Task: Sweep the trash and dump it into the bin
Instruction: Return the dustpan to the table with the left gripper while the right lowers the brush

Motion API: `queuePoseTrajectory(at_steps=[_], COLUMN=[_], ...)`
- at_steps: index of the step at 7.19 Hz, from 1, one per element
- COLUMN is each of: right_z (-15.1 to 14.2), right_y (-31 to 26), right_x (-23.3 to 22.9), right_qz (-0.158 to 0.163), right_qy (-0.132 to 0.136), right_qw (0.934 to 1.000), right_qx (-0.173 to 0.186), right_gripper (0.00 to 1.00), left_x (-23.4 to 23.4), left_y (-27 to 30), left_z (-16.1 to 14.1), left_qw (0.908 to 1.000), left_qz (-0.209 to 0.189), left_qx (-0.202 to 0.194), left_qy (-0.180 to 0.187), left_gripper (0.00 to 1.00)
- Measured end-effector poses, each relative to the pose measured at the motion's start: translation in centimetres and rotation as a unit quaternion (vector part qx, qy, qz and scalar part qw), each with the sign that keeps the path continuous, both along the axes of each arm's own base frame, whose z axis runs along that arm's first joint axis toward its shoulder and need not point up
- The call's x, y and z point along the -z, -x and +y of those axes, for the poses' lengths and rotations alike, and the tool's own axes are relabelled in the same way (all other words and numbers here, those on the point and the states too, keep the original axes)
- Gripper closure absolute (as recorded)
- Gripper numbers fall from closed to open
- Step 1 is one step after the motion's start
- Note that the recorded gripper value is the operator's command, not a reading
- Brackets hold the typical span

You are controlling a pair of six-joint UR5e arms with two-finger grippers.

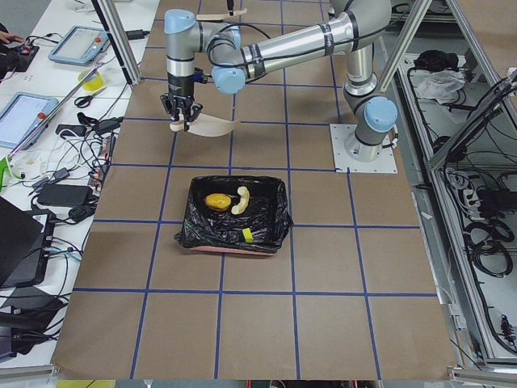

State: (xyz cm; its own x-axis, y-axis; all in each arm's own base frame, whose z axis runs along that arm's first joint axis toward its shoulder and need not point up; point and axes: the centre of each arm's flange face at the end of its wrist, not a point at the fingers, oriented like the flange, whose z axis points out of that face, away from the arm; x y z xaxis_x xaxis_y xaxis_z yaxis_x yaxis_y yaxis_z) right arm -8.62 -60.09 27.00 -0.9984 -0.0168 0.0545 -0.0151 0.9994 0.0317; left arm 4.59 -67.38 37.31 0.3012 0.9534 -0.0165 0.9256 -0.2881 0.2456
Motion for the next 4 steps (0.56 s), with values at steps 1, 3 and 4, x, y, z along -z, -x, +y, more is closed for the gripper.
queuePoseTrajectory(at_steps=[1, 3, 4], right_z=[0.4, 1.8, 2.5], right_y=[-0.1, -0.8, -1.0], right_x=[-2.6, -9.1, -12.1], right_qz=[0.009, 0.018, 0.025], right_qy=[0.011, 0.029, 0.020], right_qw=[0.9999, 0.9994, 0.9994], right_qx=[0.001, 0.004, 0.011], right_gripper=[0.00, 0.00, 0.00], left_x=[3.5, 8.2, 9.5], left_y=[1.5, 4.2, 4.9], left_z=[-0.6, -1.2, -1.4], left_qw=[0.9982, 0.9919, 0.9903], left_qz=[0.045, 0.079, 0.083], left_qx=[-0.038, -0.095, -0.107], left_qy=[-0.010, -0.027, -0.029], left_gripper=[1.00, 1.00, 1.00])
